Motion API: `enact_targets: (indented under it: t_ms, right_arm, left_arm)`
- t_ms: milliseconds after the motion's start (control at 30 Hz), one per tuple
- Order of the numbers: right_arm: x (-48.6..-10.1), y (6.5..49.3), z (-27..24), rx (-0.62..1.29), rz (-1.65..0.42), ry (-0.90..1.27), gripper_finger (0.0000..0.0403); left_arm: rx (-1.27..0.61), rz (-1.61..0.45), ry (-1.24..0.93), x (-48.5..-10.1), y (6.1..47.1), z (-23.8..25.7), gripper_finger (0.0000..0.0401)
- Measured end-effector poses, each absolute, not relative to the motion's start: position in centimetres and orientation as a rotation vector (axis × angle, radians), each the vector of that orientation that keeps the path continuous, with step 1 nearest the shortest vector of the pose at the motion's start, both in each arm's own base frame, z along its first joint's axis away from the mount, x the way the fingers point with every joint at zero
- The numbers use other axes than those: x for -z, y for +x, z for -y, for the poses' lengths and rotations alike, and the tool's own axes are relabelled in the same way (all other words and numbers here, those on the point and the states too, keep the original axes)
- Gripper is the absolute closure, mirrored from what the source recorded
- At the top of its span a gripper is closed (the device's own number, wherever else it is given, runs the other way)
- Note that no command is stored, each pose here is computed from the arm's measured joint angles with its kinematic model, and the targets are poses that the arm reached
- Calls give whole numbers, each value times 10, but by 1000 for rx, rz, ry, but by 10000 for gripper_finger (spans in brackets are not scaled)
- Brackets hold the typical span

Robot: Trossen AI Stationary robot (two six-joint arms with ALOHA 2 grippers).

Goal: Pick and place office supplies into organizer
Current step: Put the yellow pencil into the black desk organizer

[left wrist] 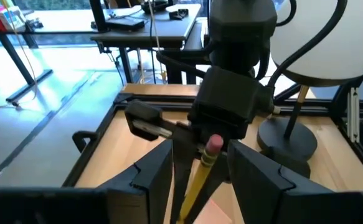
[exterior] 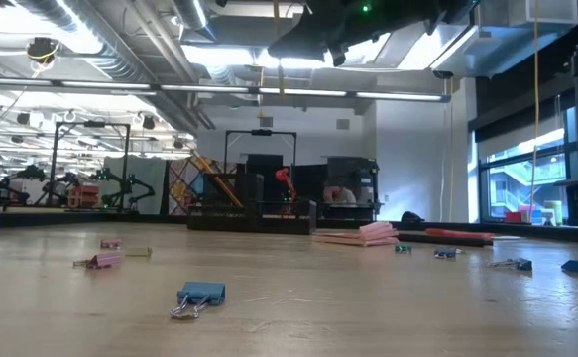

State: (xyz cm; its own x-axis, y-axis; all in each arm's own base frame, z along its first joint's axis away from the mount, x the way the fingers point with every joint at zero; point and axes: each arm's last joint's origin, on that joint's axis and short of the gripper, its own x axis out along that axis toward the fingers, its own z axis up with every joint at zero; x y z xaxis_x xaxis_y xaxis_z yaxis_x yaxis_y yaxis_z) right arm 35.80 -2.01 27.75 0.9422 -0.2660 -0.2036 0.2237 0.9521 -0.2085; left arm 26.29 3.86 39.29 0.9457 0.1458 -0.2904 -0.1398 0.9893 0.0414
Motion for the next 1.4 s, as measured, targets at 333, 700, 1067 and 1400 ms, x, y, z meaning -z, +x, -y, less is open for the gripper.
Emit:
enact_targets:
  t_ms: [333,700,1067,1400]
  right_arm:
    - [-277,358,20,251,-233,-188,370]
    - [-277,358,20,248,-236,-210,370]
    - [-277,358,20,246,-236,-205,369]
    - [-277,358,19,246,-235,-194,295]
  left_arm:
    - [-145,-302,-13,-391,265,-39,266]
    - [-119,-332,-23,-384,273,-39,347]
    - [-127,-331,26,-385,272,-40,378]
    - [-123,-330,12,-385,272,-40,379]
